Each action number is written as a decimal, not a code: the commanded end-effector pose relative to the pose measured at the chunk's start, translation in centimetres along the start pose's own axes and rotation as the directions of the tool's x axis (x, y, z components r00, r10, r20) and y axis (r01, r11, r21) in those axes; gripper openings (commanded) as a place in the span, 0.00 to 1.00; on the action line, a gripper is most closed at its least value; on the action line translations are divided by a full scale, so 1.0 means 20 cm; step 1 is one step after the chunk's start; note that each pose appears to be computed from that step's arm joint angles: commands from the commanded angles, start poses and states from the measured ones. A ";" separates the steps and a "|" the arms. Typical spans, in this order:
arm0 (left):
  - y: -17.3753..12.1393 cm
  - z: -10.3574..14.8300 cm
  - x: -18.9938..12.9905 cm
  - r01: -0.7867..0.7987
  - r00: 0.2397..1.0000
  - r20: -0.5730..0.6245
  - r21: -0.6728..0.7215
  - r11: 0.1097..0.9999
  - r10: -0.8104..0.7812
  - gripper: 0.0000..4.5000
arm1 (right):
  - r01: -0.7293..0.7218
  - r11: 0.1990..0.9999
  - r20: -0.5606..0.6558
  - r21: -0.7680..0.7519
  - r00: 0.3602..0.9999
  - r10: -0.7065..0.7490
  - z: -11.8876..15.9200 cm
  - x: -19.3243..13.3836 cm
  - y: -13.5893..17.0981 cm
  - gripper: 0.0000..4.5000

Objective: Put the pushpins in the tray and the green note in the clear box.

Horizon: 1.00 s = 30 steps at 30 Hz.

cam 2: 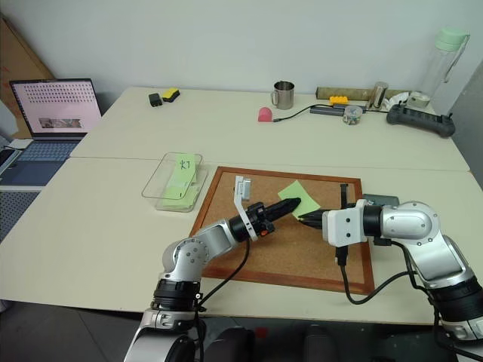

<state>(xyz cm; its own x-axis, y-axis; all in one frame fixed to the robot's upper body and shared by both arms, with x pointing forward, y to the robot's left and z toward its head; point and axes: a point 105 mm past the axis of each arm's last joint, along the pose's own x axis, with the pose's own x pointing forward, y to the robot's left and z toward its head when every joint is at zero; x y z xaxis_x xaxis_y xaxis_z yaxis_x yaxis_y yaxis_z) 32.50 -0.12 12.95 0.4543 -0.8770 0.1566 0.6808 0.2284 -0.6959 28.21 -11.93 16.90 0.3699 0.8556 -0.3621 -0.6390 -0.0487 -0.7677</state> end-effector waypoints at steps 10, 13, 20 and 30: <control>0.09 0.03 0.00 -0.124 0.991 0.044 0.029 0.992 0.123 0.00 | 0.256 0.941 -0.037 0.223 0.966 -0.254 0.00 -0.14 -0.13 0.00; 0.07 0.04 0.00 -0.107 0.993 0.047 0.046 0.993 0.105 0.00 | 0.372 0.871 -0.152 0.322 0.928 -0.340 -0.11 -0.23 -0.16 0.00; -0.02 0.07 -0.05 -0.052 0.999 0.012 0.156 0.986 0.051 0.00 | 0.666 0.580 -0.520 0.468 0.739 -0.428 -0.50 -0.51 -0.08 0.00; -0.03 0.09 -0.06 -0.049 0.999 0.003 0.197 0.979 0.049 0.00 | 0.705 0.400 -0.660 0.585 0.701 -0.270 -0.68 -0.54 0.09 0.10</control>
<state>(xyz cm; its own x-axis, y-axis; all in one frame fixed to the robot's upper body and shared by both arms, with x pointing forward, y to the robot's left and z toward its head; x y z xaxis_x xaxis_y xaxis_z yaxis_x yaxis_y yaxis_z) 32.86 2.00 13.25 0.5130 -0.8539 0.0882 0.7211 0.3729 -0.5840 31.90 -28.34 11.46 0.8682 0.2681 -0.4176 -0.3983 0.8783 -0.2643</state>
